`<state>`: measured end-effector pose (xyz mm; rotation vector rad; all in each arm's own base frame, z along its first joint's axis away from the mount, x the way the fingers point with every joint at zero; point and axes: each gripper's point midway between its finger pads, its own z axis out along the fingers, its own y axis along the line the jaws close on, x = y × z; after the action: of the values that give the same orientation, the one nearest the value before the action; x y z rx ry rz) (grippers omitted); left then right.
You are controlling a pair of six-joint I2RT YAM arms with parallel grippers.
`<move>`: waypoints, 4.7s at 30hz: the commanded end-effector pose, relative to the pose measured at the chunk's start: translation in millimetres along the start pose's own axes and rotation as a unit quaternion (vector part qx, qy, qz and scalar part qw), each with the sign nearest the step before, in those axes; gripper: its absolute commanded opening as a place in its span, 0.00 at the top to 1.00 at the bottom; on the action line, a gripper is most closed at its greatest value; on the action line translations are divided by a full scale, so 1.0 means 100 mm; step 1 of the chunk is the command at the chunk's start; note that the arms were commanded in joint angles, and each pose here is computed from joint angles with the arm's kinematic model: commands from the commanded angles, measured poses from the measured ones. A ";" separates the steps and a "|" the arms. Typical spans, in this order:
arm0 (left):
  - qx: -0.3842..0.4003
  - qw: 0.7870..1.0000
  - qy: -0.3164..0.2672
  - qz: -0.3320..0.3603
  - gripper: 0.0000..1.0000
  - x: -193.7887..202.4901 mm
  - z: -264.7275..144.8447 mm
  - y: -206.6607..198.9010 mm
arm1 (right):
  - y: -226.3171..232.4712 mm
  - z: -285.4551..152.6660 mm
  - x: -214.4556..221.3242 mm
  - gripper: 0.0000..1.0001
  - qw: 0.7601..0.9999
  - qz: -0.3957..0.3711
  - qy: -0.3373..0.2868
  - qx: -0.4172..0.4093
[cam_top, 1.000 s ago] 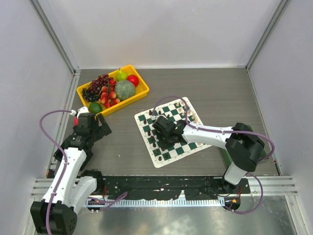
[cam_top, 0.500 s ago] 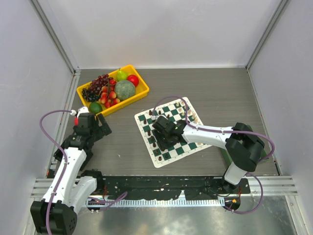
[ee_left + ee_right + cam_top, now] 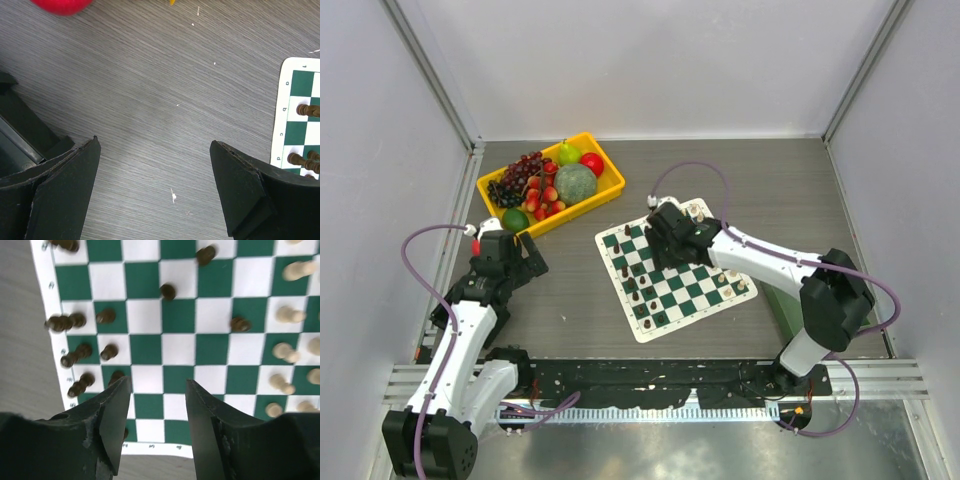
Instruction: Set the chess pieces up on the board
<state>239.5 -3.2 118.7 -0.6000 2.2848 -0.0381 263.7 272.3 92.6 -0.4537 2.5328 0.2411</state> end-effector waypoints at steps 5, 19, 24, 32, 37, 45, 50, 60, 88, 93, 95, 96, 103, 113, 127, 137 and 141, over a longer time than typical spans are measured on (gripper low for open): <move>-0.004 1.000 -0.020 0.011 0.01 -0.10 -0.01 0.02 | -0.37 -0.04 -0.64 0.46 0.997 0.043 -0.048 0.030; -0.005 1.000 -0.018 0.013 0.01 -0.10 -0.02 0.03 | -0.05 0.31 -1.03 0.46 0.999 0.029 -0.031 -0.018; -0.004 1.000 -0.020 0.013 0.01 -0.10 -0.03 0.03 | 0.02 0.42 -1.10 0.46 0.999 0.016 -0.023 -0.026; -0.001 1.000 -0.020 0.014 0.01 -0.11 -0.04 0.02 | 0.13 0.60 -1.14 0.46 0.999 0.012 -0.012 -0.035; -0.001 1.000 -0.021 0.014 0.01 -0.10 -0.05 0.02 | 0.11 0.70 -1.22 0.46 1.000 0.010 -0.018 -0.023; 0.002 1.000 -0.022 0.012 0.01 -0.10 -0.05 0.01 | 0.07 0.81 -1.34 0.48 1.000 0.008 -0.020 0.000; 0.004 1.000 -0.020 0.012 0.01 -0.09 -0.04 0.00 | 0.23 0.80 -1.39 0.49 0.999 0.012 -0.026 -0.033; -0.004 1.000 -0.022 0.015 0.01 -0.10 -0.03 0.03 | 0.47 0.85 -1.45 0.46 0.998 0.006 -0.027 -0.059; -0.001 1.000 -0.021 0.012 0.01 -0.09 -0.04 0.02 | 0.47 1.11 -1.40 0.67 0.999 -0.013 -0.007 -0.035; -0.001 1.000 -0.020 0.012 0.01 -0.09 -0.04 0.03 | 0.47 1.11 -1.39 0.66 0.999 -0.015 -0.006 -0.033; 0.000 1.000 -0.021 0.012 0.01 -0.10 -0.04 0.02 | 0.45 1.13 -1.37 0.65 0.999 -0.018 -0.001 -0.027; -0.001 1.000 -0.020 0.013 0.01 -0.09 -0.04 0.02 | 0.44 1.15 -1.35 0.65 1.000 -0.019 0.001 -0.023; -0.001 1.000 -0.018 0.013 0.01 -0.08 -0.03 0.02 | 0.40 1.16 -1.33 0.64 1.000 -0.024 0.005 -0.013; -0.001 1.000 -0.017 0.012 0.01 -0.09 -0.04 0.02 | 0.40 1.17 -1.34 0.73 0.999 -0.031 0.005 -0.011; -0.001 1.000 -0.021 0.008 0.01 -0.09 -0.06 0.03 | 0.53 0.64 -1.37 0.84 0.998 -0.049 -0.034 -0.028; 0.000 1.000 -0.017 0.009 0.01 -0.08 -0.04 0.02 | 0.71 0.48 -1.04 0.84 0.997 -0.063 -0.016 -0.044; -0.002 1.000 -0.020 0.008 0.01 -0.07 -0.05 0.03 | 0.81 0.50 -0.91 0.85 0.996 -0.070 -0.001 -0.052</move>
<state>237.3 -0.8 121.6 -0.5746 2.2785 -0.0218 338.3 374.2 89.1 -0.6748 2.5183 0.2674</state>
